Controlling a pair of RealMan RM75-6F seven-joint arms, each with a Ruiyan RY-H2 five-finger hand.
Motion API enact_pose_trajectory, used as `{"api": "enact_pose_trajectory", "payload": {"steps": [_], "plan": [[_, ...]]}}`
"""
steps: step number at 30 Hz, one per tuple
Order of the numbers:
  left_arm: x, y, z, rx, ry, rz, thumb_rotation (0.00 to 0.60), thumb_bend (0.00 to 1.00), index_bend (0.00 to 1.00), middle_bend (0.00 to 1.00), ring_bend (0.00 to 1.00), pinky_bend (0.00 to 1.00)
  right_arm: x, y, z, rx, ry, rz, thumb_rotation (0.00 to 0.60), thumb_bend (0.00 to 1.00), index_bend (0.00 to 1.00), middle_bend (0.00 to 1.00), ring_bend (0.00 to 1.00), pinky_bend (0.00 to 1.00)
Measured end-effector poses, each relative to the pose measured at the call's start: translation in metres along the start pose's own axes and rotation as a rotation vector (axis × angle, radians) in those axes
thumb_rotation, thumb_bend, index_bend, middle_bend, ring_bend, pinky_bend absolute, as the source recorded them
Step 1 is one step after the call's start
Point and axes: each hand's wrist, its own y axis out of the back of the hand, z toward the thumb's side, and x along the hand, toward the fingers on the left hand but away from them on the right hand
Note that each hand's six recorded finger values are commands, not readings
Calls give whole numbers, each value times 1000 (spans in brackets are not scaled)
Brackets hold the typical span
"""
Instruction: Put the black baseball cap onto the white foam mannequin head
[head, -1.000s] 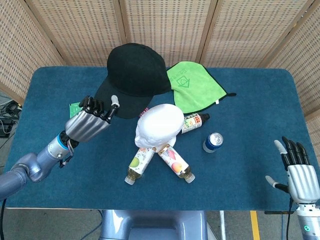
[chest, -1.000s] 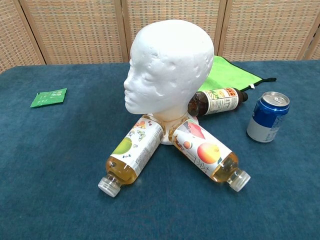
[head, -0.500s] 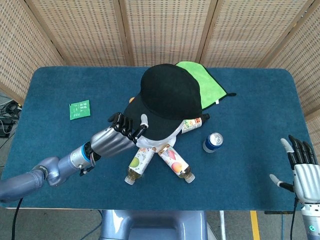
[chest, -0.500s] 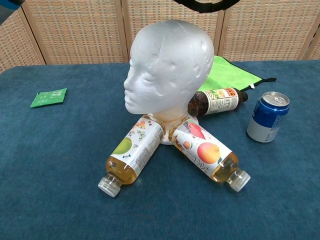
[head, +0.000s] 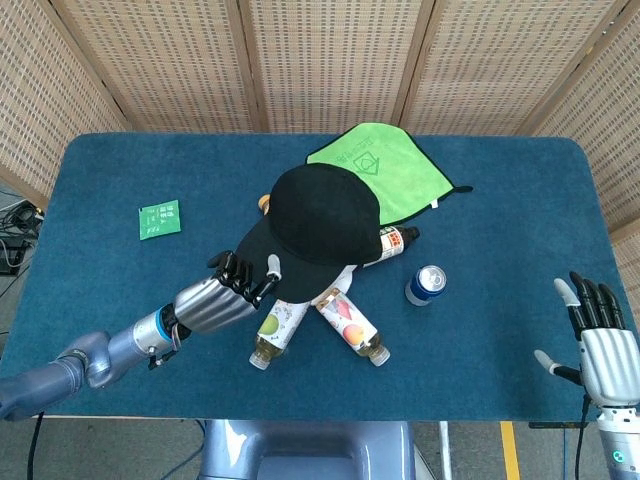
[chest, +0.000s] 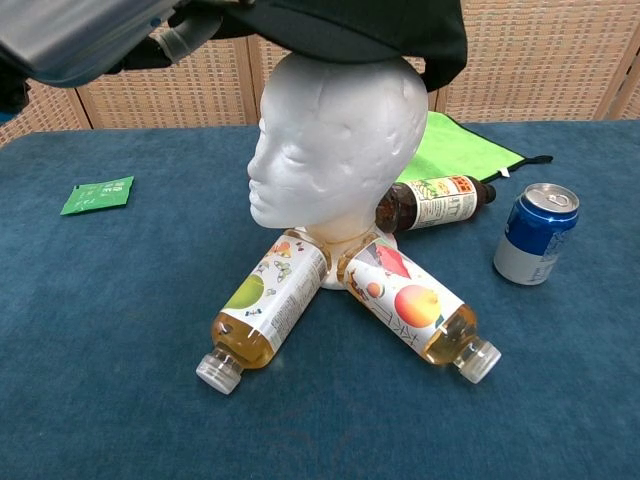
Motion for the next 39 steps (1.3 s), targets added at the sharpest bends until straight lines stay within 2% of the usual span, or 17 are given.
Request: {"api": "enact_pose_trajectory", "payload": {"steps": [11, 27, 39], "plan": [[-3, -8, 13, -12, -38, -10, 600, 647, 843, 975, 922, 814, 0, 2, -2, -12, -5, -1, 600, 34, 55, 0, 0, 0], [-24, -15, 17, -19, -89, -33, 600, 598, 827, 974, 922, 799, 0, -1, -1, -6, -4, 7, 600, 34, 54, 0, 0, 0], [-22, -16, 21, -27, -135, -25, 600, 569, 825, 975, 922, 788, 0, 1, -2, -10, -8, -1, 600, 34, 54, 0, 0, 0]]}}
